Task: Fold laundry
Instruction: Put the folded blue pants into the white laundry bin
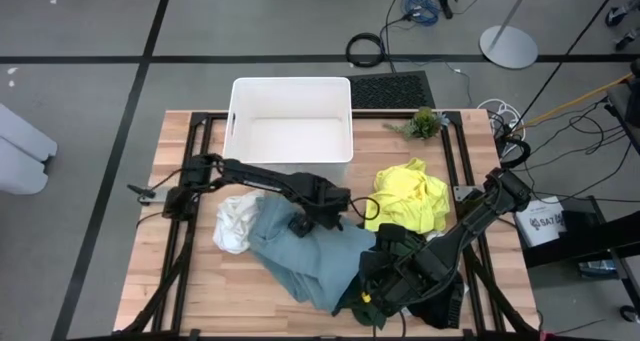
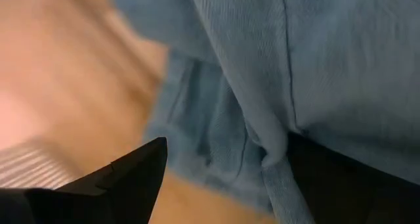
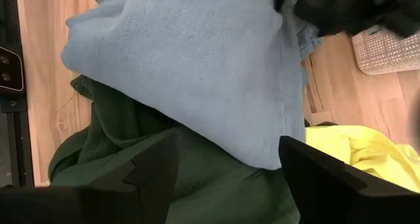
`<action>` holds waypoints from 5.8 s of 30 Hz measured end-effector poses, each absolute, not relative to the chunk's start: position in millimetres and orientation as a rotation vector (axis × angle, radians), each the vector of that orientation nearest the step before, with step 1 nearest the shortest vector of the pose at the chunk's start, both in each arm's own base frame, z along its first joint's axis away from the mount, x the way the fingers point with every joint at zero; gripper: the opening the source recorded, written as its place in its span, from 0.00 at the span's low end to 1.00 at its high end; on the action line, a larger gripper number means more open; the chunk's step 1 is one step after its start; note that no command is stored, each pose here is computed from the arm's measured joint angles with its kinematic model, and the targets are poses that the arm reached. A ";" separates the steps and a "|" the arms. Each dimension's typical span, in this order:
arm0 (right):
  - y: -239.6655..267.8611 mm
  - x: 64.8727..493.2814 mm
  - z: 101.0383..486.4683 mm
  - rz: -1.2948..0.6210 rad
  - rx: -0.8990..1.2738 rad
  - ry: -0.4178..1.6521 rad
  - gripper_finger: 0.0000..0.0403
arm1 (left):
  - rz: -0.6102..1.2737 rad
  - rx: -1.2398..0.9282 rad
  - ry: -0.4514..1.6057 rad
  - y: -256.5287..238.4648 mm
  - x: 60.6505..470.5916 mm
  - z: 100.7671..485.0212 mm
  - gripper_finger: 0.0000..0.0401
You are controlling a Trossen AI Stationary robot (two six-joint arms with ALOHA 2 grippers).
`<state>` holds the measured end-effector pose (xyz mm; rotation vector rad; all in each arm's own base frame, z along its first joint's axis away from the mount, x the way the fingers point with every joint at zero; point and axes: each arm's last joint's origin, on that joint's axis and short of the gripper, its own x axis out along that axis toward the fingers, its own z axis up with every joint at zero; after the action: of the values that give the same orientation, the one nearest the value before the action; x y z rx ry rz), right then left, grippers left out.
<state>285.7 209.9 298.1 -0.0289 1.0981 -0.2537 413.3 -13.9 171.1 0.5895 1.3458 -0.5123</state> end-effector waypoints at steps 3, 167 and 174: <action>209.9 285.8 298.1 -0.249 -0.035 1.098 0.61 | -0.551 0.560 1.390 -12.7 417.8 147.7 0.81; 199.6 288.8 311.3 -0.299 -0.041 0.987 0.61 | 0.349 -0.520 1.513 196.1 249.9 292.2 0.04; 199.8 288.8 311.2 -0.293 -0.051 0.989 0.61 | 0.240 -0.437 1.650 195.2 252.0 279.2 0.04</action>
<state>288.8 199.8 311.2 -0.0507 0.9885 -0.2933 252.0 195.2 279.2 -0.4374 1.6502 0.2396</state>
